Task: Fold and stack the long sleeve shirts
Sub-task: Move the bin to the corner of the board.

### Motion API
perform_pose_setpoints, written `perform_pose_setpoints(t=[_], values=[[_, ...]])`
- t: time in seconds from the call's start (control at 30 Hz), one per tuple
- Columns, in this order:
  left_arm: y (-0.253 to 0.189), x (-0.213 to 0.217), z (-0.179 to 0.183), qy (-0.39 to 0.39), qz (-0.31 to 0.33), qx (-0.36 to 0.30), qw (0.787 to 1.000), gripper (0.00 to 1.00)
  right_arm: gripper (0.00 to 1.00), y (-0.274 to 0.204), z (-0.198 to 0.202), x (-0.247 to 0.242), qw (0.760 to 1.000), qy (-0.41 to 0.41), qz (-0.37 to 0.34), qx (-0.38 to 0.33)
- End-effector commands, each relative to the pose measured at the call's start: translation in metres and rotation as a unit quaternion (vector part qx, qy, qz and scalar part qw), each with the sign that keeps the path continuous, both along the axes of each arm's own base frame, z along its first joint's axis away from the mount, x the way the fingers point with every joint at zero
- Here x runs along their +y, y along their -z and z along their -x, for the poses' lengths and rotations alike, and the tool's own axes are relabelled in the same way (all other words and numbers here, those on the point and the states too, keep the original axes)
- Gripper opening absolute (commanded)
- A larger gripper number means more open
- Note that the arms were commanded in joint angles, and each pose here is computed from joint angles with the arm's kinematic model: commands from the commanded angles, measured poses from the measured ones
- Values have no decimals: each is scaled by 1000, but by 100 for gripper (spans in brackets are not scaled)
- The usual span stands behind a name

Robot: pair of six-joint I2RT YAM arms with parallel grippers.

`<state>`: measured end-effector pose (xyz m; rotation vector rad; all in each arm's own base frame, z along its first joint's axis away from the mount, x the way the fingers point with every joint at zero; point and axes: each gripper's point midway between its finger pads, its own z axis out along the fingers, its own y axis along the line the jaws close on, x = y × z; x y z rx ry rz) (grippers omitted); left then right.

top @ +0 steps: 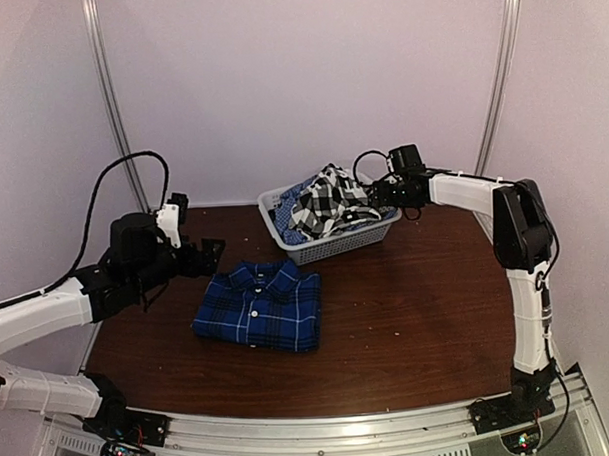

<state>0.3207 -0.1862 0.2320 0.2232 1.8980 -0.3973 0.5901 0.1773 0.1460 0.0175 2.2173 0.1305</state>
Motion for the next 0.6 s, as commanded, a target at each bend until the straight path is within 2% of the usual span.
perform_pose_setpoints(t=[0.0,0.17,0.33,0.47,0.57], values=[[21,-13,4,28,8,27,999,97,79,8,-14,-8,1000,-4,-12,12],[29,-21,8,46,17,37,998,97,67,26,-25,-13,1000,-1,-14,24],[36,-28,9,56,18,47,997,97,45,36,-26,-30,999,17,-15,39],[39,-33,9,64,14,51,997,97,29,41,-7,-79,997,60,-19,54],[39,-36,9,69,13,51,996,97,24,36,12,-127,993,102,-30,46]])
